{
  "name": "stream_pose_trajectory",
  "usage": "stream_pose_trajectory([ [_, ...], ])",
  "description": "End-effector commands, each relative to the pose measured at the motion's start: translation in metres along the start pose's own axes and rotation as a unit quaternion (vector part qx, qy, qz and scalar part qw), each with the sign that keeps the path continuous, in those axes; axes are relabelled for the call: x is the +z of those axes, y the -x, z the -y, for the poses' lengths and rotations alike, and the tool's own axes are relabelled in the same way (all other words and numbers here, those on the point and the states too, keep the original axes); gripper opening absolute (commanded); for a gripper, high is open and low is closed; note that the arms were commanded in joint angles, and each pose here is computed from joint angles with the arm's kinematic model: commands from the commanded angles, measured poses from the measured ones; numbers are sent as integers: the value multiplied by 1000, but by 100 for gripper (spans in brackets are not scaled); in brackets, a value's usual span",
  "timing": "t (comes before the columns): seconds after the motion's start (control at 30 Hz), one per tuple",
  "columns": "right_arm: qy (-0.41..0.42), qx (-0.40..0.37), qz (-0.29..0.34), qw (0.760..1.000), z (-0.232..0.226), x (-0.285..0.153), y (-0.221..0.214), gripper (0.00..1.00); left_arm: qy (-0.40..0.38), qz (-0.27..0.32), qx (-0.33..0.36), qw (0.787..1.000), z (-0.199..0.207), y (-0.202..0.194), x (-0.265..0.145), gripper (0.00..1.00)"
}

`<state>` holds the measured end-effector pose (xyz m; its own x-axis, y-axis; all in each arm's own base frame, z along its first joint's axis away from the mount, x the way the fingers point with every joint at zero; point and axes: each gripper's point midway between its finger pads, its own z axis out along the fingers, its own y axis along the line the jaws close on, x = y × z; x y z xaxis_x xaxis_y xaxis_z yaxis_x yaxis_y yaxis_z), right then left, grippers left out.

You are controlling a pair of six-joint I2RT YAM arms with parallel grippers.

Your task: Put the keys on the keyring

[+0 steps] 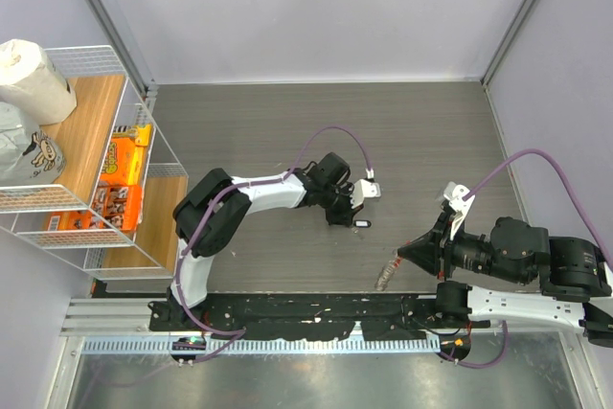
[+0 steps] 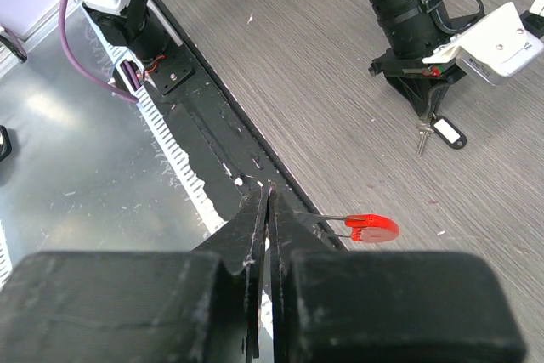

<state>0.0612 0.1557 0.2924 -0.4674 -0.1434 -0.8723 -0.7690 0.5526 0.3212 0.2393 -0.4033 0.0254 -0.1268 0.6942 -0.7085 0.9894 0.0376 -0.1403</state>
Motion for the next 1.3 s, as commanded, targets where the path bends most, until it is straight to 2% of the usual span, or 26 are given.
stream_pose_trajectory([
  [0.0, 21, 14, 28, 999, -11, 1, 16, 7, -7, 39, 14, 999, 5, 21, -10, 0],
  [0.23, 20, 5, 27, 999, -13, 1, 21, 7, 19, 109, 40, 993, 24, 58, -61, 0],
  [0.5, 22, -1, 21, 1000, -17, 6, 25, 6, 47, 174, 52, 982, 48, 81, -108, 0],
  [0.77, 18, -8, 14, 1000, -23, 17, 30, 6, 77, 259, 60, 961, 74, 108, -160, 0],
  [0.87, 12, -8, 8, 1000, -24, 24, 31, 5, 66, 289, 71, 952, 94, 119, -179, 0],
  [1.27, 26, -11, 23, 999, -38, 43, 46, 5, 25, 341, 85, 936, 148, 131, -228, 0],
])
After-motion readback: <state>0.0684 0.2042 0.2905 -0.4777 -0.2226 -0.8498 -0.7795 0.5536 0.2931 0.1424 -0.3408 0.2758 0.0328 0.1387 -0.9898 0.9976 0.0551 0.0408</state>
